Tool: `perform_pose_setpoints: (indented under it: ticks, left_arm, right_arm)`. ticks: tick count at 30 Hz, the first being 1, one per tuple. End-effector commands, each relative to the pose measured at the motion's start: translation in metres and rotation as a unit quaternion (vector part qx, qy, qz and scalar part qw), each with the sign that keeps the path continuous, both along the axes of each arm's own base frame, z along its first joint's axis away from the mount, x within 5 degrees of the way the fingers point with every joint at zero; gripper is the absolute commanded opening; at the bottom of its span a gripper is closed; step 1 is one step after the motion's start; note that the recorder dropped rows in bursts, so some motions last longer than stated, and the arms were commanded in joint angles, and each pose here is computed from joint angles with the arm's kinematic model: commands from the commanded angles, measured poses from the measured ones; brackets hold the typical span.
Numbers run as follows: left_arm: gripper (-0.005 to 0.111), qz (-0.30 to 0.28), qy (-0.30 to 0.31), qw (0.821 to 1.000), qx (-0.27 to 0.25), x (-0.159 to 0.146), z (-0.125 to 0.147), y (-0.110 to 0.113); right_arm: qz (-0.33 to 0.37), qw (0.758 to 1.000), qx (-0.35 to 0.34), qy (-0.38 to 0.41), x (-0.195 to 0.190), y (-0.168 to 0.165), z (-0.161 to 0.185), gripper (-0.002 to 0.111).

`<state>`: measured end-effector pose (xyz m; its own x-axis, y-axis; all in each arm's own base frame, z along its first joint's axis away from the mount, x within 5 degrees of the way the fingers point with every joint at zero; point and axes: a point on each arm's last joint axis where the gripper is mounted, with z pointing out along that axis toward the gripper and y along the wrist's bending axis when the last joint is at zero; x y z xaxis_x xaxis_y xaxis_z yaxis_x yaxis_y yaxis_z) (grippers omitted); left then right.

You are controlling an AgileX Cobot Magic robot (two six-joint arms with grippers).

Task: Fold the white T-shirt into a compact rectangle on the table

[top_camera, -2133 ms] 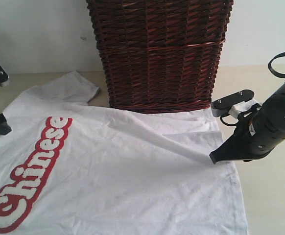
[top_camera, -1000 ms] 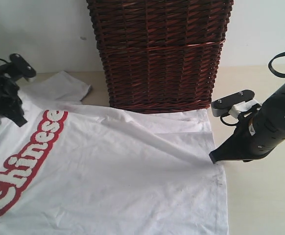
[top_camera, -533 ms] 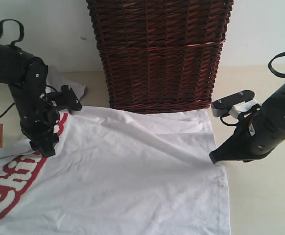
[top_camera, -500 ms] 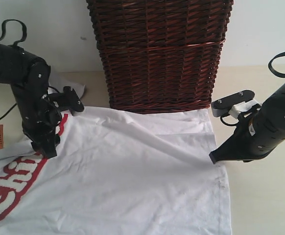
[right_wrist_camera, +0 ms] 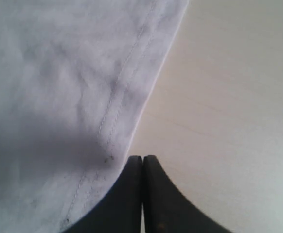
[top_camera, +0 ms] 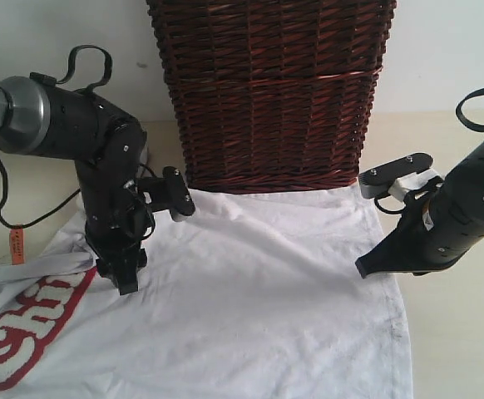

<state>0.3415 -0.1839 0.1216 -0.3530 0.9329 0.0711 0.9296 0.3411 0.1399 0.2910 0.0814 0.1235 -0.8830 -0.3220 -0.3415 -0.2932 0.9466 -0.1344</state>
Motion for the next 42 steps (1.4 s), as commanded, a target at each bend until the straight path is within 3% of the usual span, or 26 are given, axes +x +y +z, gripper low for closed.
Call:
perform_pose_setpoints:
  ticks: [1,6,11,13,16,21,28,34,37,40,42]
  left_arm:
    - [0.054,0.004,-0.026,1.000,0.017,0.004,0.001,0.003]
    - [0.053,0.028,-0.101,0.994,0.019,0.015,0.016,0.006]
    - [0.052,0.097,-0.183,0.976,-0.063,0.029,0.051,0.016]
    - [0.052,0.160,-0.210,0.959,-0.100,0.037,0.062,0.029]
    - [0.053,0.277,-0.235,0.920,-0.145,0.052,0.065,0.056]
    - [0.053,0.398,-0.202,0.875,-0.185,0.068,0.042,0.092]
    - [0.053,0.396,-0.208,0.859,-0.247,0.080,0.020,0.081]
    - [0.049,0.366,-0.196,0.877,-0.241,0.078,-0.002,0.065]
    - [0.032,0.350,-0.197,0.884,-0.238,0.077,0.002,0.062]
    - [0.005,0.324,-0.222,0.887,-0.241,0.078,0.023,0.063]
    - [0.000,0.287,-0.243,0.900,-0.219,0.077,0.036,0.067]
  right_arm:
    - [0.005,1.000,0.000,-0.004,-0.001,0.001,0.002,0.000]
    - [0.006,1.000,0.002,-0.006,0.000,0.001,0.002,0.000]
    - [0.006,1.000,0.002,-0.006,0.000,0.001,0.002,0.000]
    - [0.006,1.000,0.002,-0.006,0.000,0.001,0.002,0.000]
    - [0.006,1.000,0.002,-0.006,0.000,0.001,0.002,0.000]
    - [0.006,1.000,0.002,-0.005,0.000,0.001,0.001,0.000]
    - [0.005,1.000,0.003,-0.005,0.000,0.001,0.001,0.000]
    - [0.005,1.000,0.003,-0.005,0.000,0.001,0.001,0.000]
    - [0.005,1.000,0.003,-0.005,0.000,0.001,0.001,0.000]
    - [0.005,1.000,0.003,-0.005,0.000,0.001,0.001,0.000]
    - [0.005,1.000,0.003,-0.005,0.000,0.001,0.001,0.000]
